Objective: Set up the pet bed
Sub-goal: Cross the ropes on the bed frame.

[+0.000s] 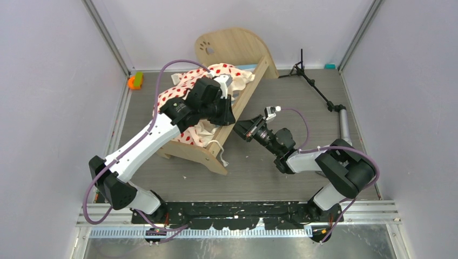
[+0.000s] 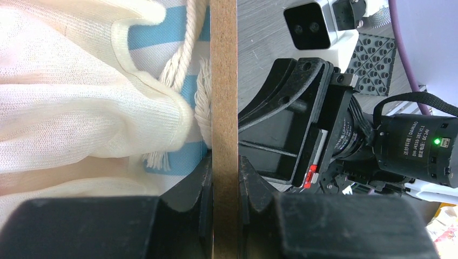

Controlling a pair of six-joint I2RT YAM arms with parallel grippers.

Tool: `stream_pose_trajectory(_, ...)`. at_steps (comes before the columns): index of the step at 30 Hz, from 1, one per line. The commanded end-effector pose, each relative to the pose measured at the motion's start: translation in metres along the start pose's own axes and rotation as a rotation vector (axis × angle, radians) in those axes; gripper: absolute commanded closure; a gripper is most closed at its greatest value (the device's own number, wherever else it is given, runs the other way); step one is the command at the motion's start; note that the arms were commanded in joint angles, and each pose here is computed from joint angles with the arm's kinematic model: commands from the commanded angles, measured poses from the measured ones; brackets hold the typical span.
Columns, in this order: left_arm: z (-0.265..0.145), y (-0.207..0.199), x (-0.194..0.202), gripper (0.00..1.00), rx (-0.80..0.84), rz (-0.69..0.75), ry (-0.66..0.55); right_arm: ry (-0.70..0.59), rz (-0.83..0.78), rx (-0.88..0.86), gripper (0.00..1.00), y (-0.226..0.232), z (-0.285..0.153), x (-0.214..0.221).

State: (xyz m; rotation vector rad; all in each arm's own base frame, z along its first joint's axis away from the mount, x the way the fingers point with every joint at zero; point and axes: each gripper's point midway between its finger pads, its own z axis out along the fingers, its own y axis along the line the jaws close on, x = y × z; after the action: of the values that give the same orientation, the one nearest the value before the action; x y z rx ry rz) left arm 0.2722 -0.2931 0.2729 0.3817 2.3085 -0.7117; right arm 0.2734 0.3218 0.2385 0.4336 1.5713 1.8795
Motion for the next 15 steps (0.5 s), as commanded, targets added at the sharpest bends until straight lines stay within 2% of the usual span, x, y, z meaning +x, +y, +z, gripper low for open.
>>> stream_pose_trajectory(1,-0.041,-0.031,-0.068,1.00,0.124,0.030,-0.284,-0.020,-0.028,-0.116,0.99,0.031,0.005,-0.004)
stream_pose_trajectory(6,-0.042,-0.030,-0.069,1.00,0.120,0.030,-0.287,-0.040,-0.004,-0.065,1.00,0.014,-0.002,-0.005)
stream_pose_trajectory(15,-0.043,-0.029,-0.070,1.00,0.120,0.030,-0.290,-0.070,0.026,0.134,1.00,-0.038,-0.019,-0.005)
